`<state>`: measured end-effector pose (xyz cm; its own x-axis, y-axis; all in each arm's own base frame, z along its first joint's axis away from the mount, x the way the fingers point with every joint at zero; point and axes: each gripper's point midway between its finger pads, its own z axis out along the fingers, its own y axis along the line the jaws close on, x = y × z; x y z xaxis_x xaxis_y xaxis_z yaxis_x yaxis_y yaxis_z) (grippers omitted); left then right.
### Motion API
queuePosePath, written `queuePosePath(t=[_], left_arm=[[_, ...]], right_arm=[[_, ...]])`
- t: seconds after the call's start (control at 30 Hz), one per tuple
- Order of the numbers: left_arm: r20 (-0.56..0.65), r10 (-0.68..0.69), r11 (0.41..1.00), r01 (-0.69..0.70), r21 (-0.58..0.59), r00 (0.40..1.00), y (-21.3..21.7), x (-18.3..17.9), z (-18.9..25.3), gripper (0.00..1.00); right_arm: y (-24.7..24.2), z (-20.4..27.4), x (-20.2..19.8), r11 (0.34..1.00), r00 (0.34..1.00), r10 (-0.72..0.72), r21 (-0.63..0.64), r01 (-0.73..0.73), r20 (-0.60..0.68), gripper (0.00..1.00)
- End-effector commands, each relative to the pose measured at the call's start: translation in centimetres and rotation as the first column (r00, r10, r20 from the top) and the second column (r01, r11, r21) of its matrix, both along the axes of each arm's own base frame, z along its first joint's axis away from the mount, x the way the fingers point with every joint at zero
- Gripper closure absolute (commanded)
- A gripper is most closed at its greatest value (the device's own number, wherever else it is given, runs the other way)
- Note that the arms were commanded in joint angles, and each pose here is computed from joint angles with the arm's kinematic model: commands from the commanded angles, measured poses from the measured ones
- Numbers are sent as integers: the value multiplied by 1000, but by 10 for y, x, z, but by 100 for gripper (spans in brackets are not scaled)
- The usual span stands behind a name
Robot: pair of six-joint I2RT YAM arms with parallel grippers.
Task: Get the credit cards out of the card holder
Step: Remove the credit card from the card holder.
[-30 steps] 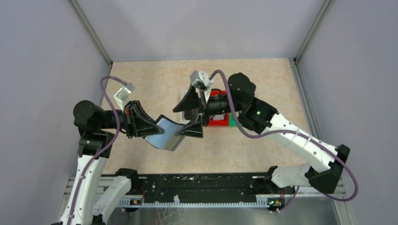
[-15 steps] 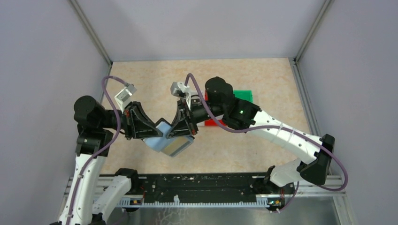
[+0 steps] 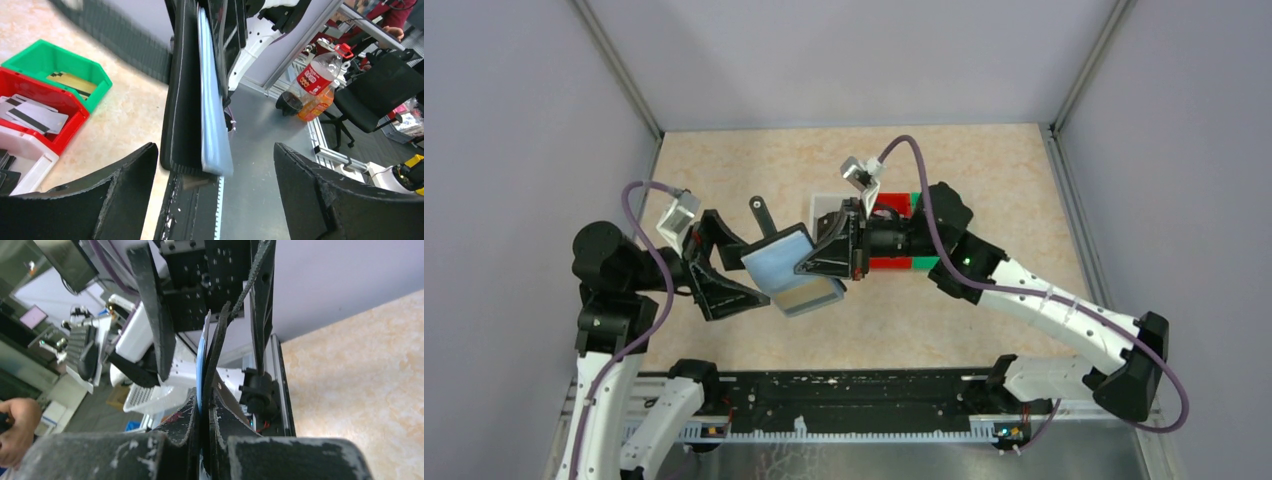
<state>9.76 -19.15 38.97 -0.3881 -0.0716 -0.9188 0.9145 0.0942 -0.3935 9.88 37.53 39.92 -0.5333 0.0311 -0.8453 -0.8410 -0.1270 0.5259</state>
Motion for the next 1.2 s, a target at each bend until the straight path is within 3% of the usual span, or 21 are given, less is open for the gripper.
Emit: queuePosePath(t=[0.0,0.3,0.47,0.53,0.97,1.07,1.17], left_arm=[[3,-3,1000,3,-15,1000,0,-3,-1,14],[-26,-20,998,18,-54,999,-1,-5,7,39],[-15,-4,998,3,-65,1000,-2,0,11,71],[-15,12,997,-13,-71,1000,-2,2,12,78],[-70,37,994,-45,-103,997,-3,10,14,81],[-73,43,993,-51,-107,996,-3,11,15,86],[-84,55,991,-64,-113,995,-3,13,16,97]], right_arm=[[-21,68,-3,967,999,-49,251,42,22,100],[-12,59,0,960,999,-14,280,26,-46,100],[-5,57,2,958,998,-5,287,24,-66,100],[-3,54,1,958,997,0,286,20,-72,100],[9,39,7,965,990,-21,257,56,-139,100],[10,34,8,967,989,-23,248,59,-147,100],[11,31,8,969,987,-20,239,58,-157,100]])
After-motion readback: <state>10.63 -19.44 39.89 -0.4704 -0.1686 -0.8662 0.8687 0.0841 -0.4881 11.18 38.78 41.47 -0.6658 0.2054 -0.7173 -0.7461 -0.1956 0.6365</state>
